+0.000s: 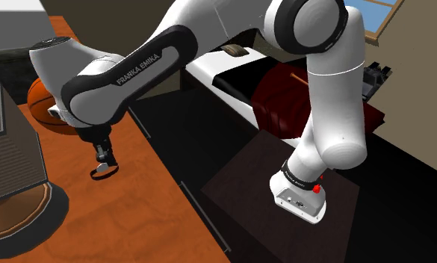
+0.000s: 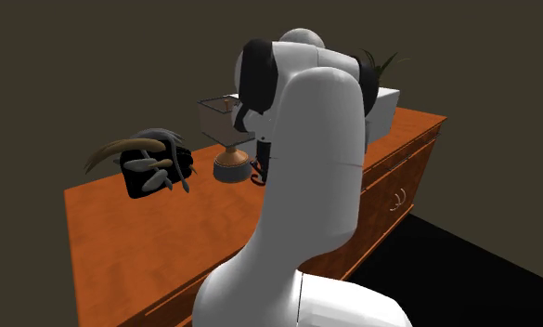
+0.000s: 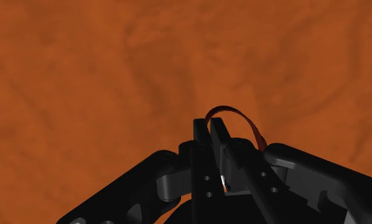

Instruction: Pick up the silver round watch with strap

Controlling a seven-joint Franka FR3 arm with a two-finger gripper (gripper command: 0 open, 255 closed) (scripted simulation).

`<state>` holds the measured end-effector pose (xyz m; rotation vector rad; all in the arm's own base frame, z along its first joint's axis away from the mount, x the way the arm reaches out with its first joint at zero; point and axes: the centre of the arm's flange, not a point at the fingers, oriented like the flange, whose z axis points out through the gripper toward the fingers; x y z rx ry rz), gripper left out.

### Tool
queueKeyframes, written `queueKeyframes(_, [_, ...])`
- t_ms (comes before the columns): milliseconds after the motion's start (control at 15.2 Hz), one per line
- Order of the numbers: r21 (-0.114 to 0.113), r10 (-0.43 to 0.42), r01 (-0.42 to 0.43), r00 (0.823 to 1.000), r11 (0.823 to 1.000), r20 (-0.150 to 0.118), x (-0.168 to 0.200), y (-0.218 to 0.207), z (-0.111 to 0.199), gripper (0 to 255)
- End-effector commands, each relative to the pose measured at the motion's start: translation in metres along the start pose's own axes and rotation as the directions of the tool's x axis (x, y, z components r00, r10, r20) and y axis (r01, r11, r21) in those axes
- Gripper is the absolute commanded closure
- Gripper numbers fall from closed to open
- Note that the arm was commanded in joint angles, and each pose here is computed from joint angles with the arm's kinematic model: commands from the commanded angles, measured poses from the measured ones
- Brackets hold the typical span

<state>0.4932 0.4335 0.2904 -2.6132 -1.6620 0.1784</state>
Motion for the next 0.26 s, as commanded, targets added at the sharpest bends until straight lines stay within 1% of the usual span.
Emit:
queueKeyframes(0, [0.000,0.000,0.000,1.000,1.000,0.000,-0.0001,-0.0020,-0.0115,255])
queueKeyframes(66, [0.000,0.000,0.000,1.000,1.000,0.000,-0.0005,-0.0025,-0.0167,255])
queueKeyframes(198, [0.000,0.000,0.000,1.000,1.000,0.000,-0.0006,-0.0026,-0.0175,255])
